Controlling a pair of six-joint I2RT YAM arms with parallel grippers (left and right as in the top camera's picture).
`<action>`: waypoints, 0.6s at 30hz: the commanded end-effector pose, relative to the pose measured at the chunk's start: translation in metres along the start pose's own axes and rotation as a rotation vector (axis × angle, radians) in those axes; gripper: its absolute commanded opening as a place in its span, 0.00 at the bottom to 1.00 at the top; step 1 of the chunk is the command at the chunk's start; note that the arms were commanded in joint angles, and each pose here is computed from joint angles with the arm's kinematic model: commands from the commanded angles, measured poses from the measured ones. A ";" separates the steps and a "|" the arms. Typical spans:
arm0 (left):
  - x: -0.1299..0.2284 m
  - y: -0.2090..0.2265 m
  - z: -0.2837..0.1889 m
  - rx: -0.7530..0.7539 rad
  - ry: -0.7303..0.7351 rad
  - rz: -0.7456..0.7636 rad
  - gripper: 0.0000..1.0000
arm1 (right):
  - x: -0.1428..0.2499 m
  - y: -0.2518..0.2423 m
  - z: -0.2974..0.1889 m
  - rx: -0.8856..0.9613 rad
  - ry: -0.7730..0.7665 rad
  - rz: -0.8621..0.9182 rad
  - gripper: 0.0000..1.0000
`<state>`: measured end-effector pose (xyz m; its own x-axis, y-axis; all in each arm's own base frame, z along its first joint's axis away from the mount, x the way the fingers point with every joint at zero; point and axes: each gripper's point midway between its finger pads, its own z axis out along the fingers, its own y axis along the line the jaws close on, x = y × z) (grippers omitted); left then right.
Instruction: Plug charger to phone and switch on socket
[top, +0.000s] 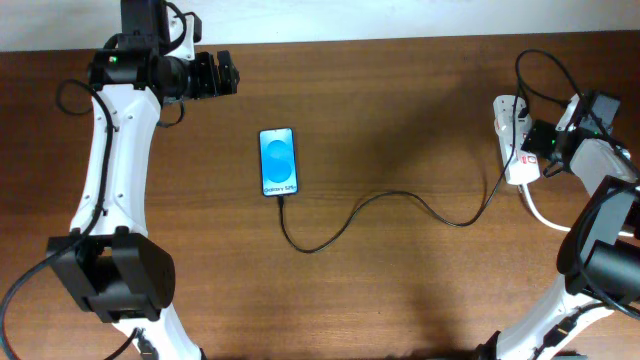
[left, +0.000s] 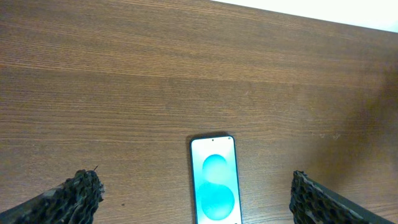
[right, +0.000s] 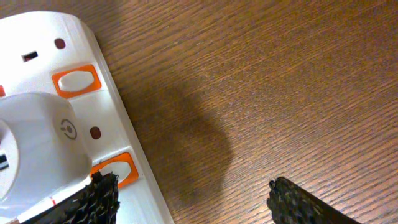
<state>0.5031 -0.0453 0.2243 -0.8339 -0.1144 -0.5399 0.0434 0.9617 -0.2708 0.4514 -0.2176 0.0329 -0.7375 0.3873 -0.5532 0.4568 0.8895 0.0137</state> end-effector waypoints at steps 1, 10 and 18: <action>-0.005 0.000 -0.008 -0.009 -0.020 0.012 1.00 | -0.004 0.002 0.005 -0.003 -0.010 0.036 0.80; -0.005 0.000 -0.008 -0.009 -0.021 0.012 0.99 | 0.004 0.006 0.015 -0.030 0.011 0.068 0.80; -0.005 0.000 -0.008 -0.009 -0.020 0.012 0.99 | 0.003 0.011 0.016 -0.058 0.006 0.078 0.80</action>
<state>0.5031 -0.0453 0.2243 -0.8339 -0.1144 -0.5399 0.0434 0.9617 -0.2708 0.4578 -0.2193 0.0266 -0.6929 0.4527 -0.5612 0.5057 0.8599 0.0693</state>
